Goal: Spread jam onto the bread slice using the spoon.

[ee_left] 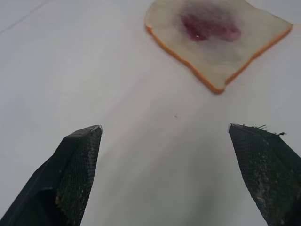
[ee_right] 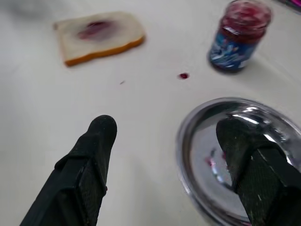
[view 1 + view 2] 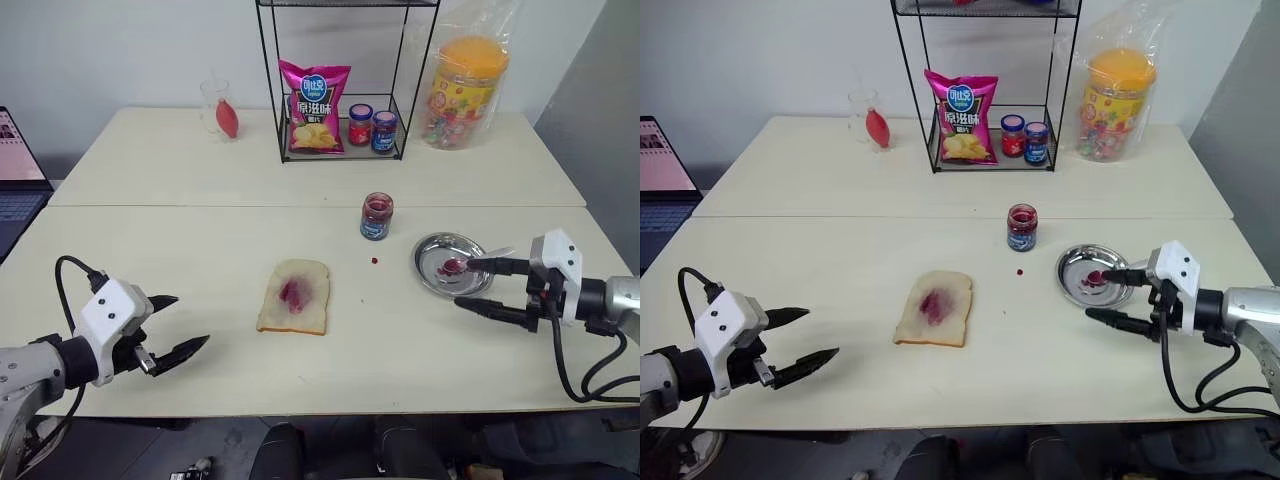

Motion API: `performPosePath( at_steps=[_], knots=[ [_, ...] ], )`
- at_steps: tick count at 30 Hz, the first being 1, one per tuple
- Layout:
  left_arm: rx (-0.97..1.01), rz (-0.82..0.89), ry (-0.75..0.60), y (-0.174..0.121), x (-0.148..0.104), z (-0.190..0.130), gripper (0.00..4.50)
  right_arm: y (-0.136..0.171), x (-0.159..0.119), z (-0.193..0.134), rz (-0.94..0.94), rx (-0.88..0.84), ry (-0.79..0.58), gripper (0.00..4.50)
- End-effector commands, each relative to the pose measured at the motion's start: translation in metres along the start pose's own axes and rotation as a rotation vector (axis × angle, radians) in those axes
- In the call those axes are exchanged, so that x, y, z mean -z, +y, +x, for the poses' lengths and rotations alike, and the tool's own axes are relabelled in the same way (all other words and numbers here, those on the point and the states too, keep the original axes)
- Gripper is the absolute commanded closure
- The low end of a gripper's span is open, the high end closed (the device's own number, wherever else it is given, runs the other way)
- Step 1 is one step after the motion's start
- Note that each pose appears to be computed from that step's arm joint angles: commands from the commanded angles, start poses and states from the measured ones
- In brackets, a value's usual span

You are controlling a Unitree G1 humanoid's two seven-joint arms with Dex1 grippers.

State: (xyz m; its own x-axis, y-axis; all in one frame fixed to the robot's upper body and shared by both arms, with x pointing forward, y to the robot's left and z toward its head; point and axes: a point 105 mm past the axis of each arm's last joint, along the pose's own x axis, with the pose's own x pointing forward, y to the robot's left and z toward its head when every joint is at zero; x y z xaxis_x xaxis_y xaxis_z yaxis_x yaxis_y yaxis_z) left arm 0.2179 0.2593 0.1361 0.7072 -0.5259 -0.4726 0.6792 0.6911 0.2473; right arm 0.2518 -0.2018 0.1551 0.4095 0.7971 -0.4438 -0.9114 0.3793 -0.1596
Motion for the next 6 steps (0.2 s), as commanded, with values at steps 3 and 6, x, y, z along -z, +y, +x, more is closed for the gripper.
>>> performPosePath(
  at_steps=[3, 6],
  knots=[
    [0.007, 0.043, -0.066, -0.0020, -0.0196, 0.0007, 0.00, 0.0085, -0.0065, -0.0015, -0.053, -0.055, 0.014, 0.80],
    [0.016, 0.048, -0.084, -0.0011, -0.0228, 0.0034, 0.00, 0.0105, -0.0051, 0.0005, -0.061, -0.058, 0.018, 0.80]
  ],
)
